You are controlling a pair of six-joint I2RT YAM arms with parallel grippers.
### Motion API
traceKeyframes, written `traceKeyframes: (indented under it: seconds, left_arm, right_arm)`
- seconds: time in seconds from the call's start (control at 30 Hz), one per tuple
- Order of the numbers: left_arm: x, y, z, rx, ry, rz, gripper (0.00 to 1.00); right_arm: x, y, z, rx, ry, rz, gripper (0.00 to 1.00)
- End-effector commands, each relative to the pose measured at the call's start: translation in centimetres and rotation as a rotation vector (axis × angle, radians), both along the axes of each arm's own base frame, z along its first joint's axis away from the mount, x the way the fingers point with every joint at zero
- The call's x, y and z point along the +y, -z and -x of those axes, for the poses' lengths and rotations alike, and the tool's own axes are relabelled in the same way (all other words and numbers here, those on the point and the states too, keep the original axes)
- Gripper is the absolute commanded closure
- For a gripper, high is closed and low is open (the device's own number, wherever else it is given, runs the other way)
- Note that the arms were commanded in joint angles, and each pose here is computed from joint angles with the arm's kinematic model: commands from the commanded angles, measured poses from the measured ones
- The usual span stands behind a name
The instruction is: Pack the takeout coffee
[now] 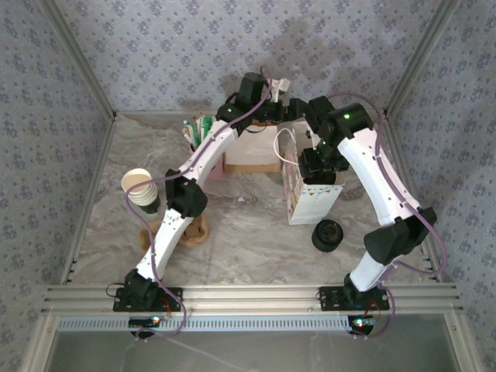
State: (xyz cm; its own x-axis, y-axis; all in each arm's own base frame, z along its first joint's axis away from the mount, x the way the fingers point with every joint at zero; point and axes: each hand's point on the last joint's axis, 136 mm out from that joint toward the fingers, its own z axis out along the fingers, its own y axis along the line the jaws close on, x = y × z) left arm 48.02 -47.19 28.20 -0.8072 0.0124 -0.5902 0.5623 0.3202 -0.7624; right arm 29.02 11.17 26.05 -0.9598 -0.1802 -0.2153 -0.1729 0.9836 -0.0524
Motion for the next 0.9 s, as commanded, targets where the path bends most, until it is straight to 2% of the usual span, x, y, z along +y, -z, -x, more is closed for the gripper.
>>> traceKeyframes:
  seconds: [0.0, 0.17, 0.3, 0.63, 0.87]
  left_arm:
    - [1.5, -3.0, 1.0, -0.077, -0.025, -0.046, 0.03]
    - [2.7, -1.2, 1.5, -0.086, -0.04, -0.159, 0.08]
    - [3.3, -0.6, 2.0, -0.09, -0.032, -0.202, 0.11]
    - [4.0, -3.2, 3.2, -0.141, -0.006, -0.157, 0.09]
    - [3.9, -2.7, 4.4, -0.124, 0.068, -0.173, 0.12]
  right_arm:
    - [-0.2, -0.3, 0.5, -0.007, -0.009, -0.024, 0.33]
    - [-0.2, 0.0, 0.4, -0.004, -0.01, -0.034, 0.33]
    - [-0.1, -0.1, 0.4, -0.004, -0.012, -0.038, 0.32]
    - [0.2, -0.2, -0.1, -0.014, -0.017, -0.035, 0.33]
    - [0.2, -0.1, 0.1, -0.007, -0.018, -0.037, 0.33]
